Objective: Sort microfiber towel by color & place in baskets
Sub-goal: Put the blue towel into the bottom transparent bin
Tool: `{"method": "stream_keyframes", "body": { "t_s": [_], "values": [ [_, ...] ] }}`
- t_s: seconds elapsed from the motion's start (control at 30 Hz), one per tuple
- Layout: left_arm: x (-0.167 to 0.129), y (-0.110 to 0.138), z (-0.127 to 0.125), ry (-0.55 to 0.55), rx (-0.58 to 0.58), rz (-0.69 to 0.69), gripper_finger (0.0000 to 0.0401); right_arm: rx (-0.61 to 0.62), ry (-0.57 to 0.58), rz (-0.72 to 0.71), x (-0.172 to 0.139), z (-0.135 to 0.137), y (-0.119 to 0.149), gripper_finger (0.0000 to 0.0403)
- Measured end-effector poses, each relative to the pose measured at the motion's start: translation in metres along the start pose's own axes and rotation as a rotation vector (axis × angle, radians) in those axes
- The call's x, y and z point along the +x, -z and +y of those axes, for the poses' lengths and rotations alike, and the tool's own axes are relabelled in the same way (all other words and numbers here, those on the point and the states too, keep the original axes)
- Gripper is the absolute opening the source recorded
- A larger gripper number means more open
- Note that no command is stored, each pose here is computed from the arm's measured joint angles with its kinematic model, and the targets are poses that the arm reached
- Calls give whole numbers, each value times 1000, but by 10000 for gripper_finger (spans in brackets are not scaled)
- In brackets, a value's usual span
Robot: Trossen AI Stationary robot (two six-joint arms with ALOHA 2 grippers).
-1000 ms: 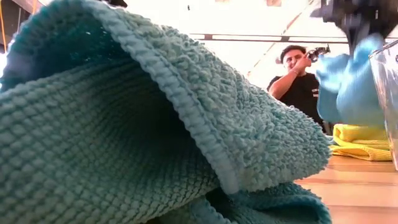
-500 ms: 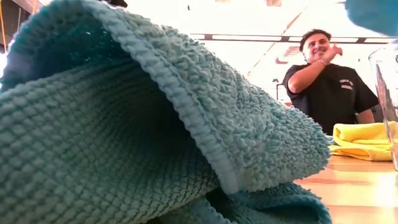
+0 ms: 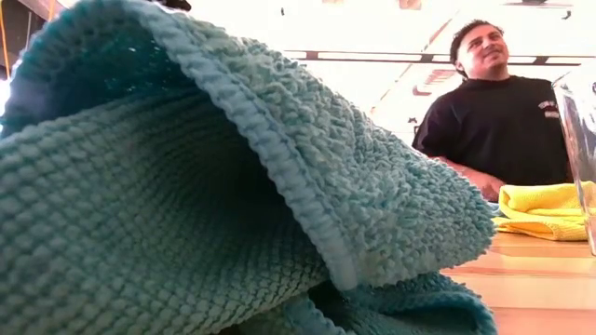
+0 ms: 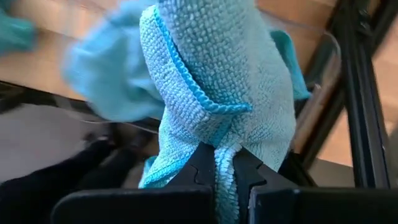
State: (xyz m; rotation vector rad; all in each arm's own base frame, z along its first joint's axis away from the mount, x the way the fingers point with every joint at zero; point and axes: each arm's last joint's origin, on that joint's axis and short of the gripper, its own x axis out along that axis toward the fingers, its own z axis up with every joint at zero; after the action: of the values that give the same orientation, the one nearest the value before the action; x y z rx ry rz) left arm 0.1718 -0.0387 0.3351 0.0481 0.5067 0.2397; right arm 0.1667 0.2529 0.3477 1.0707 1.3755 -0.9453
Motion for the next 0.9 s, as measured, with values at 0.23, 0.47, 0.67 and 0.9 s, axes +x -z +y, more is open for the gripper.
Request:
{"method": "stream_keyframes", "body": {
  "t_s": [0.23, 0.47, 0.67, 0.9],
  "values": [
    [0, 0, 0, 0, 0, 0, 129, -20, 180, 21, 37, 7, 28, 1],
    [1, 0, 3, -15, -9, 1, 129, -45, 133, -33, 38, 6, 28, 1],
    [3, -1, 6, -35, -30, 2, 129, -89, -16, -162, 29, 6, 21, 0],
    [4, -3, 10, -53, -51, -9, 129, -127, -96, -326, 31, -14, -5, 0]
  ]
}}
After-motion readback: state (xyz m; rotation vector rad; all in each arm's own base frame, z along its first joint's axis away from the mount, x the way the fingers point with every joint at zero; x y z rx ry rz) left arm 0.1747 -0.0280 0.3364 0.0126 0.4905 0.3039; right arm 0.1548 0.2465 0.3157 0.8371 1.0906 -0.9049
